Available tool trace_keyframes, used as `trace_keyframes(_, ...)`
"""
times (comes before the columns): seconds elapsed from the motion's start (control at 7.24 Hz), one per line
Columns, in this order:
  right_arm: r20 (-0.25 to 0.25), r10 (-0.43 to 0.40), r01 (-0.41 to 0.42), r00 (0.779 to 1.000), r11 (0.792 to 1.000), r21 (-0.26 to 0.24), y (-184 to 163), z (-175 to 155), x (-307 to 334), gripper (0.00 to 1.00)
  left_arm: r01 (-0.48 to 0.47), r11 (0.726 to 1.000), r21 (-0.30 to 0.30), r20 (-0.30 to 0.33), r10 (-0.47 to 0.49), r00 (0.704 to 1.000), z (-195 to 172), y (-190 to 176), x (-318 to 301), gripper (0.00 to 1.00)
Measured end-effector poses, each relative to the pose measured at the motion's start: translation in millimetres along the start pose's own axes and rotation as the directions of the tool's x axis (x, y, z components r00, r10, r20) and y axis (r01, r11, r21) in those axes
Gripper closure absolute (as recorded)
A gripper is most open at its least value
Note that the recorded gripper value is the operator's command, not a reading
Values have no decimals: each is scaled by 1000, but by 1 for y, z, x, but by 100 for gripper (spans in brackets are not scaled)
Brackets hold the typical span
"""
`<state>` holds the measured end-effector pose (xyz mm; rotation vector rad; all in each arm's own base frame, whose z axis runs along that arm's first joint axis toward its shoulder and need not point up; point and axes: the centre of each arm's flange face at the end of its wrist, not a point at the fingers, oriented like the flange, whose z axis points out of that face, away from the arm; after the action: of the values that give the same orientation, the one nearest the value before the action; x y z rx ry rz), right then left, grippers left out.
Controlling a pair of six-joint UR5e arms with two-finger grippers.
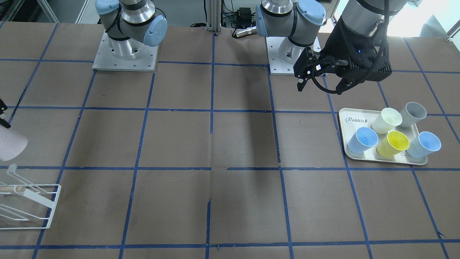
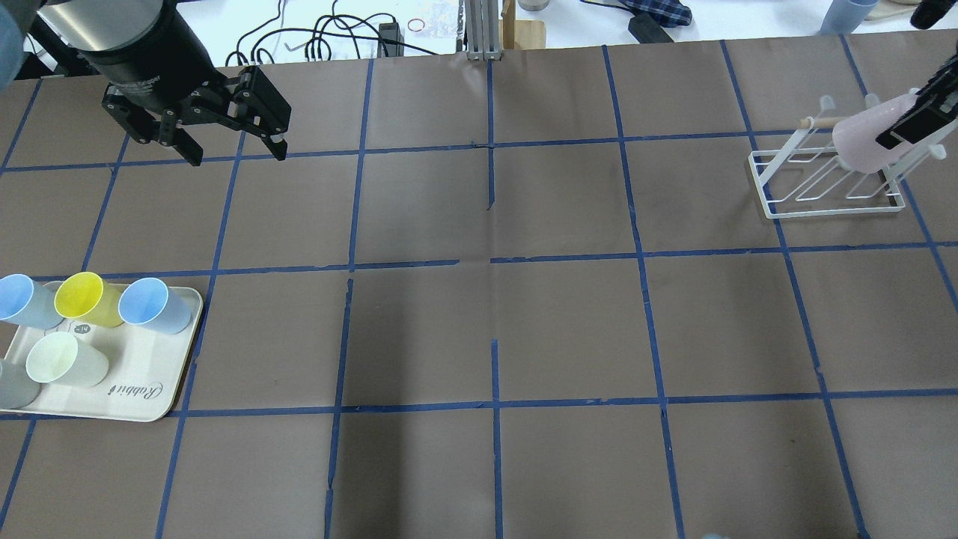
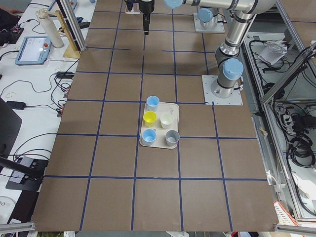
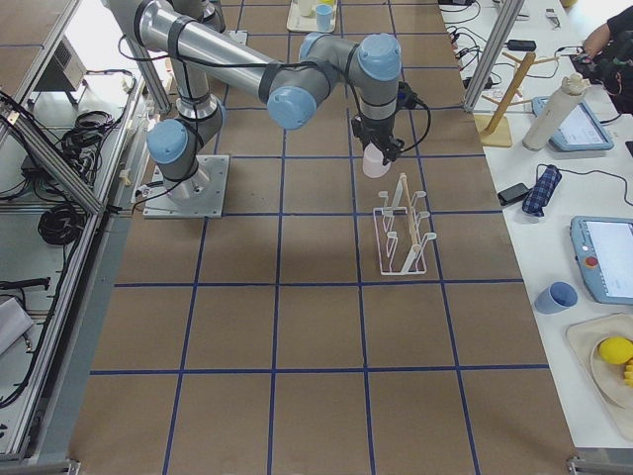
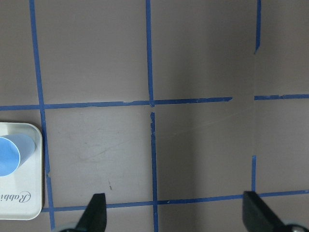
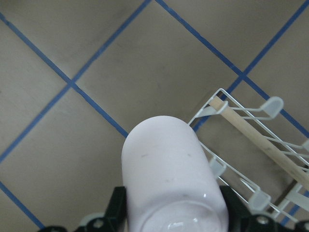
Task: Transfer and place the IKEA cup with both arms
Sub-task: 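Lift the pink cup with the right gripper while the left arm reaches over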
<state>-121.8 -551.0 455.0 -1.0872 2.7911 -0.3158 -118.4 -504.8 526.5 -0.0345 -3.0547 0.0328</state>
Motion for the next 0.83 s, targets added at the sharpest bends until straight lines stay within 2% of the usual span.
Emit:
trace_keyframes(0.14,83,55,-60,995,996,64,-6,-1,-13,50,12,1000,-9,-33,-13,999,1,1,-4,0)
trace_keyframes(0.28,189,109,-132,976,985,114,-11,0,-27,50,56,998,-28,-101,-58,993,2,2,-19,0)
trace_keyframes(0.41,335,159,-215,929,967,139,-15,6,-43,50,129,990,-58,-205,-138,969,3,1,-45,0)
trace_keyframes(0.55,479,196,-290,856,948,132,-18,17,-60,50,182,977,-113,-322,-209,923,8,4,-73,0)
trace_keyframes(0.69,576,213,-326,790,940,101,-25,27,-79,50,202,963,-176,-458,-262,850,23,8,-96,0)
trace_keyframes(0.83,632,202,-316,748,946,71,-37,36,-99,50,222,949,-223,-592,-313,743,44,11,-110,0)
